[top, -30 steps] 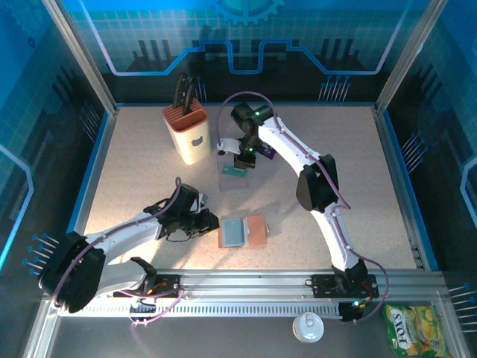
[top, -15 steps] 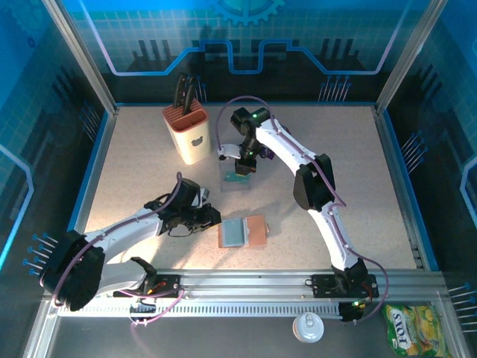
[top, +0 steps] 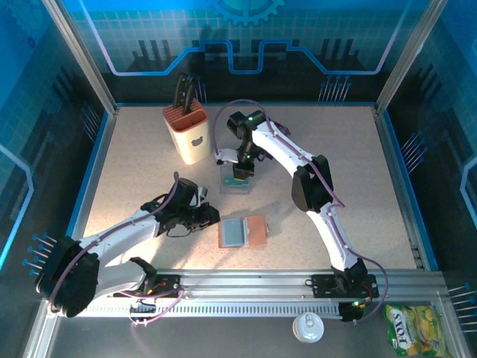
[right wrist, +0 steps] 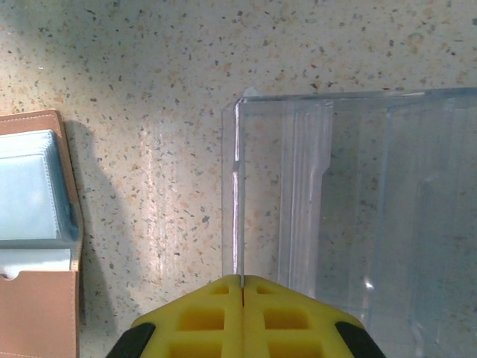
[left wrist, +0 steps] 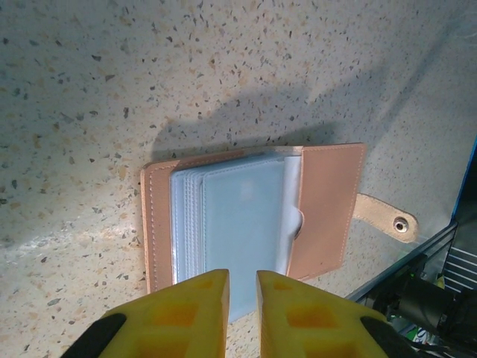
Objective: Take the credit cards out of the card holder
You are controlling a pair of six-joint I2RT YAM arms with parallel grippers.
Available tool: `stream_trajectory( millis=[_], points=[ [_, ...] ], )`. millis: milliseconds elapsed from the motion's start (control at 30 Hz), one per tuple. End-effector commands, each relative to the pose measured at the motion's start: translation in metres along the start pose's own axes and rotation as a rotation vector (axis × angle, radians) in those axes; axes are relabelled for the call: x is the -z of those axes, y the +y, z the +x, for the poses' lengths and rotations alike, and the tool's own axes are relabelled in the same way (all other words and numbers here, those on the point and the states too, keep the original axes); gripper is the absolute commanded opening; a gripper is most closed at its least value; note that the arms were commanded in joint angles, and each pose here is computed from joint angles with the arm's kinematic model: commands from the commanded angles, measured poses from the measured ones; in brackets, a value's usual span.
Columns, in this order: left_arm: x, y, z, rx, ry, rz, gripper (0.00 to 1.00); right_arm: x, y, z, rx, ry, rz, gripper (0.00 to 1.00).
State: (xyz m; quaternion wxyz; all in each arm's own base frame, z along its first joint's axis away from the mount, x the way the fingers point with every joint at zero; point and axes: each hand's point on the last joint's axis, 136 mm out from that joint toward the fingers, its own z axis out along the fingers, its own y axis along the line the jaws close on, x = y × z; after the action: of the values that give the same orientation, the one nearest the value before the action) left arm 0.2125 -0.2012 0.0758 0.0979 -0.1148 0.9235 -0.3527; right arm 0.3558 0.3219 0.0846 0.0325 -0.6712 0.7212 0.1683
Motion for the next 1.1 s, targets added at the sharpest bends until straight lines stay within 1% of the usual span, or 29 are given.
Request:
stream_trajectory(
  millis=[0,333,467,767,867,933,1067],
  points=[
    [0.005,0.008,0.001,0.000,-0.016,-0.019,0.18,-0.014,0.019,0.004,-0.012,0.037,-0.081,0.00],
    [0.008,0.010,0.001,0.006,-0.025,-0.020,0.18,-0.023,0.031,0.012,-0.027,0.075,-0.125,0.00],
    [0.008,0.011,0.002,0.007,-0.023,-0.022,0.18,-0.032,0.036,0.016,-0.025,0.098,-0.143,0.00],
    [0.011,0.011,0.002,0.006,-0.031,-0.021,0.18,-0.039,0.038,0.019,-0.032,0.105,-0.161,0.01],
    [0.011,0.011,0.002,0.009,-0.032,-0.021,0.18,-0.034,0.036,0.016,-0.031,0.097,-0.143,0.06],
    [0.011,0.011,0.002,0.009,-0.033,-0.019,0.18,-0.027,0.035,0.012,-0.034,0.084,-0.128,0.12],
    [0.012,0.010,0.001,0.007,-0.038,-0.019,0.19,-0.004,0.036,-0.003,-0.027,0.021,-0.091,0.23]
  ],
)
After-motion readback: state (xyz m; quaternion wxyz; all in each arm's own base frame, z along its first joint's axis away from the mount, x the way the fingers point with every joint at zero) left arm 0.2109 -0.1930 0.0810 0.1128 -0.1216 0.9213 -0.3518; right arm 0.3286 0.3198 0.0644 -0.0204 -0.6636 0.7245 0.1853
